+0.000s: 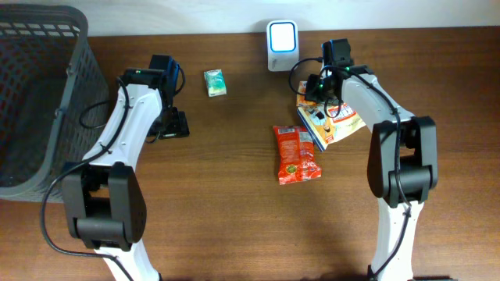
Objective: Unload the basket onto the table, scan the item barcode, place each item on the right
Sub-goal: 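Hold the Kleenex pack in front of the scanner with the right gripper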
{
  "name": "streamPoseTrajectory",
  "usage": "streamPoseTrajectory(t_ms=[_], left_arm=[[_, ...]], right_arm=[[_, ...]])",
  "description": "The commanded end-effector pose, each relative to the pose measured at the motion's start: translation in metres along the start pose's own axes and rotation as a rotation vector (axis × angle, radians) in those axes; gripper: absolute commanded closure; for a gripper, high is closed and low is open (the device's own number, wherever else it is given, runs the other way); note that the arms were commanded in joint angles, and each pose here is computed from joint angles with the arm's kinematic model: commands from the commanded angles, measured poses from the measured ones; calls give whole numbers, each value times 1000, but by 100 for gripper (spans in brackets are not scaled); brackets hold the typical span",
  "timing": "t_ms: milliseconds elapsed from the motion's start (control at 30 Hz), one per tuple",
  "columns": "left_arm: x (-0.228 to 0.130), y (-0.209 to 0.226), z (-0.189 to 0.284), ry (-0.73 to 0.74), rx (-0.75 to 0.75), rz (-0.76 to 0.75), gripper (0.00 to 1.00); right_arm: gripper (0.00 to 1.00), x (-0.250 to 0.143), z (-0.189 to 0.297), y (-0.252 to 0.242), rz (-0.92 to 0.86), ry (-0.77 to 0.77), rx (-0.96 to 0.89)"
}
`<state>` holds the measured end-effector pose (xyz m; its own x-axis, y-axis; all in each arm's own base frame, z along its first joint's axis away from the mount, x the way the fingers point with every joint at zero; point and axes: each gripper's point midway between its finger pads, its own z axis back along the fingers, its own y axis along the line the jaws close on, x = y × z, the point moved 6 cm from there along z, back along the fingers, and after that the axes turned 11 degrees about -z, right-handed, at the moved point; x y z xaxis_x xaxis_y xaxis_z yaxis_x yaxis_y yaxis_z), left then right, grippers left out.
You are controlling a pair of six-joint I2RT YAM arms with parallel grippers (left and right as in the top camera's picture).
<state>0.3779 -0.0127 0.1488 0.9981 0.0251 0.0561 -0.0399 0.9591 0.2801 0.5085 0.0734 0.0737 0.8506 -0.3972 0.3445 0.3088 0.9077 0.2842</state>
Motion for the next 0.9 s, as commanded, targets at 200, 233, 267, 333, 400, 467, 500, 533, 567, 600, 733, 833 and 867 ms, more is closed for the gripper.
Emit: streamPoseTrajectory(t_ms=[200, 233, 267, 333, 400, 467, 500, 533, 567, 600, 733, 833, 867], left_arm=[[-1, 2, -4, 12, 16, 13, 1], [-1, 2, -4, 12, 16, 13, 1], [-1, 2, -4, 12, 16, 13, 1], [-1, 2, -4, 12, 16, 13, 1], [-1, 2, -4, 12, 16, 13, 1], [-1, 2, -4, 12, 16, 13, 1], [-1, 2, -4, 12, 16, 13, 1], [-1, 2, -4, 12, 16, 13, 1], [-1, 2, -4, 12, 16, 13, 1], [-1, 2, -4, 12, 16, 13, 1], [-1, 2, -4, 12, 16, 13, 1], [-1, 2, -4, 12, 16, 13, 1], [-1, 2, -4, 12, 16, 13, 1]], right_arm=[[96, -7, -1, 2, -58, 71, 61], [96, -5, 3, 4, -62, 78, 93], [96, -2, 9, 6, -69, 86, 139], [96, 8, 28, 10, -88, 103, 254], [96, 24, 54, 8, -117, 127, 418], [96, 34, 70, 1, -140, 152, 539], [96, 37, 77, -5, -152, 169, 600], [96, 41, 83, -12, -170, 189, 661], [96, 45, 90, -20, -188, 205, 718], [96, 47, 95, -25, -189, 213, 763], [96, 57, 125, -47, -130, 213, 1004], [96, 60, 135, -59, -113, 199, 1072], [96, 60, 136, -61, -112, 197, 1081]])
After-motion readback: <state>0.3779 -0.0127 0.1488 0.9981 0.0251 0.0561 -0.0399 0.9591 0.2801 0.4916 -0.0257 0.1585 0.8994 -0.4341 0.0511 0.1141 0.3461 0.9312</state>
